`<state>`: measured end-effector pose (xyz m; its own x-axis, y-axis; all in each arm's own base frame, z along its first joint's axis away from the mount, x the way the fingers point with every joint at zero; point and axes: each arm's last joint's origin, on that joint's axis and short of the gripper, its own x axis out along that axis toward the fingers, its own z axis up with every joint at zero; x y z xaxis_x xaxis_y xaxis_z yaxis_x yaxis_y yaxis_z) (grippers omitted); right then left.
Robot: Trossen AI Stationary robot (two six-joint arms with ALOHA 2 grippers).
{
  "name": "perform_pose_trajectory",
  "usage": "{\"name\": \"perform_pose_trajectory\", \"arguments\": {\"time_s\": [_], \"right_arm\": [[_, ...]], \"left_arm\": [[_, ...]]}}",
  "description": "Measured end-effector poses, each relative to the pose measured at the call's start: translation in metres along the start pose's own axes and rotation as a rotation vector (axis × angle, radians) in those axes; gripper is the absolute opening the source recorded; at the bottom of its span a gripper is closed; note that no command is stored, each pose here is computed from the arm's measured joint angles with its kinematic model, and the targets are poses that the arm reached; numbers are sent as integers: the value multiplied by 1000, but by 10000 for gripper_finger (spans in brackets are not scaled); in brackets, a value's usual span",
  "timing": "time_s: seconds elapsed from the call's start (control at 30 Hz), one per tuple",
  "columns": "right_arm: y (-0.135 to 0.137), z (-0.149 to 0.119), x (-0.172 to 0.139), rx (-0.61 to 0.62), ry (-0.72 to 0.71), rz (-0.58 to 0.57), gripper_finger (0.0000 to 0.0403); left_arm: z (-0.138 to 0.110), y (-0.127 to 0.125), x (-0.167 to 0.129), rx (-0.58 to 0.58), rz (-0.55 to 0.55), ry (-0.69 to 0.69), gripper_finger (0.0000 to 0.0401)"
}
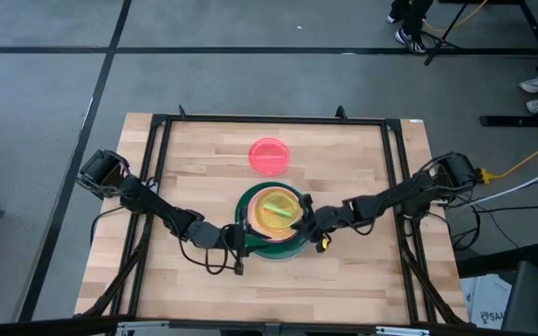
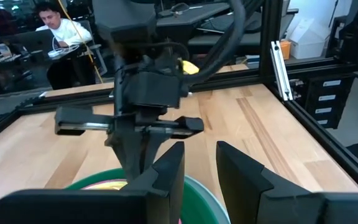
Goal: Stack plastic plates
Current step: Stack the transparent green plate on top of the transparent orange plate, then stack the transparent pink plate on top of the transparent green plate
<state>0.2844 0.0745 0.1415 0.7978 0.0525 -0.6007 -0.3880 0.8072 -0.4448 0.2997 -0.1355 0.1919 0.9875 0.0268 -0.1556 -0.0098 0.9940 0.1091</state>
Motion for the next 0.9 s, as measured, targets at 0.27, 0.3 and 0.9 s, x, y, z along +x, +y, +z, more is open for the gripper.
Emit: {"name": "perform_pose_trajectory", "arguments": {"time_s": [0.27, 0.3, 0.9], "right_arm": [[-6, -3, 1, 161, 1, -2, 20], [-6, -3, 1, 172, 1, -2, 30], [-34, 21, -32, 200, 54, -102, 124]], "left_arm": [[0, 0, 0, -1, -1, 0, 86], [0, 0, 0, 0, -1, 1, 86], [-1, 0, 0, -13, -2, 9, 86]]}}
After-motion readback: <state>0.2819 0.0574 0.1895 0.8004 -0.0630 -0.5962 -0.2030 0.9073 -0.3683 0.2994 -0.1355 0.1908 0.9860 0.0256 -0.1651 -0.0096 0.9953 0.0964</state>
